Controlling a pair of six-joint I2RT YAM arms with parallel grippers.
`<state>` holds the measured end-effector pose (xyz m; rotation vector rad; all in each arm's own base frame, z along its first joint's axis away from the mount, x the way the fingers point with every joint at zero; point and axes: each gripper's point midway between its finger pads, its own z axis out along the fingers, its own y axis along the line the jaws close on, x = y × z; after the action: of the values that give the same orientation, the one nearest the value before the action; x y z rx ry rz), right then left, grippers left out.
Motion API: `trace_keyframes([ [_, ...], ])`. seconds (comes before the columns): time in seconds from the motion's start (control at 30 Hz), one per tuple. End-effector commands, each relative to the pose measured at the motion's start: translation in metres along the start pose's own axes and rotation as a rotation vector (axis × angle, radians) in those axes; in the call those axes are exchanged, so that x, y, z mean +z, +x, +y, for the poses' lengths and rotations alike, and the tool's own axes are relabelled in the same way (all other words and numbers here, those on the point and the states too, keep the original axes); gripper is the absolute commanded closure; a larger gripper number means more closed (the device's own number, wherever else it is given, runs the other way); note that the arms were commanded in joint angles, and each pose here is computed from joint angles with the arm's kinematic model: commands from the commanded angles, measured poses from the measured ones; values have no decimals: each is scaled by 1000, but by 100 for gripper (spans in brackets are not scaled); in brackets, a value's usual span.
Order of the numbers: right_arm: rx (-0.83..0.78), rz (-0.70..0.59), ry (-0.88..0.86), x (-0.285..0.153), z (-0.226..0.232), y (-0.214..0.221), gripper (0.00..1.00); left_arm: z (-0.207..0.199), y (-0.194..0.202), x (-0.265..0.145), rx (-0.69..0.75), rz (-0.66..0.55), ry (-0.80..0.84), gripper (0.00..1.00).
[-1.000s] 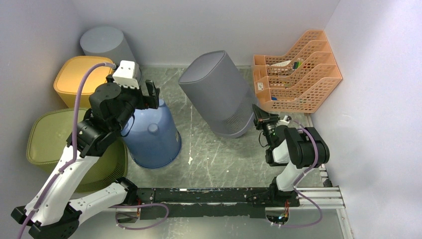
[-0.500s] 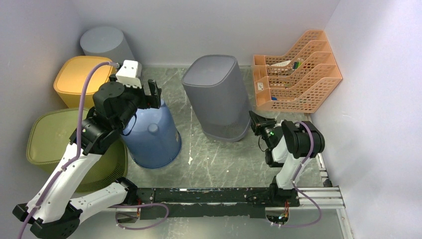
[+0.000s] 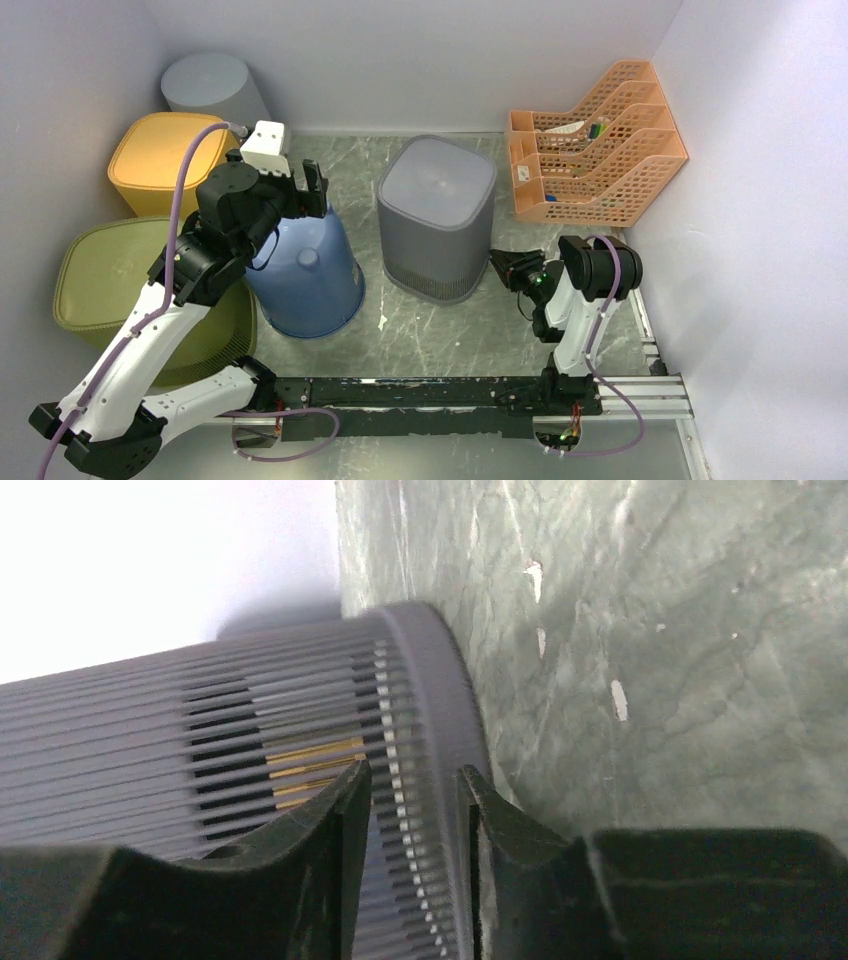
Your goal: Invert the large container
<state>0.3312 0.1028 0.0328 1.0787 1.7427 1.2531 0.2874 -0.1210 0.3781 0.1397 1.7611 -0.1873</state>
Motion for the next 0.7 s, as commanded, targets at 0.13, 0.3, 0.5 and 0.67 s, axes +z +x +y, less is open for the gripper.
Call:
trace_keyframes([
  [0.13, -122, -60, -248, -7, 56, -24, 50, -1, -6, 3, -14, -21, 2, 0],
  [0.3, -150, -90, -202, -6, 53, -39, 49, -4, -4, 5, -16, -17, 9, 0],
  [0.5, -257, -118, -136, -3, 62, -58, 49, -7, 0, 9, -8, -5, 20, 0],
  [0.67, -522, -153, 19, 1, 83, -83, 49, -11, 2, 12, -10, 4, 38, 0],
])
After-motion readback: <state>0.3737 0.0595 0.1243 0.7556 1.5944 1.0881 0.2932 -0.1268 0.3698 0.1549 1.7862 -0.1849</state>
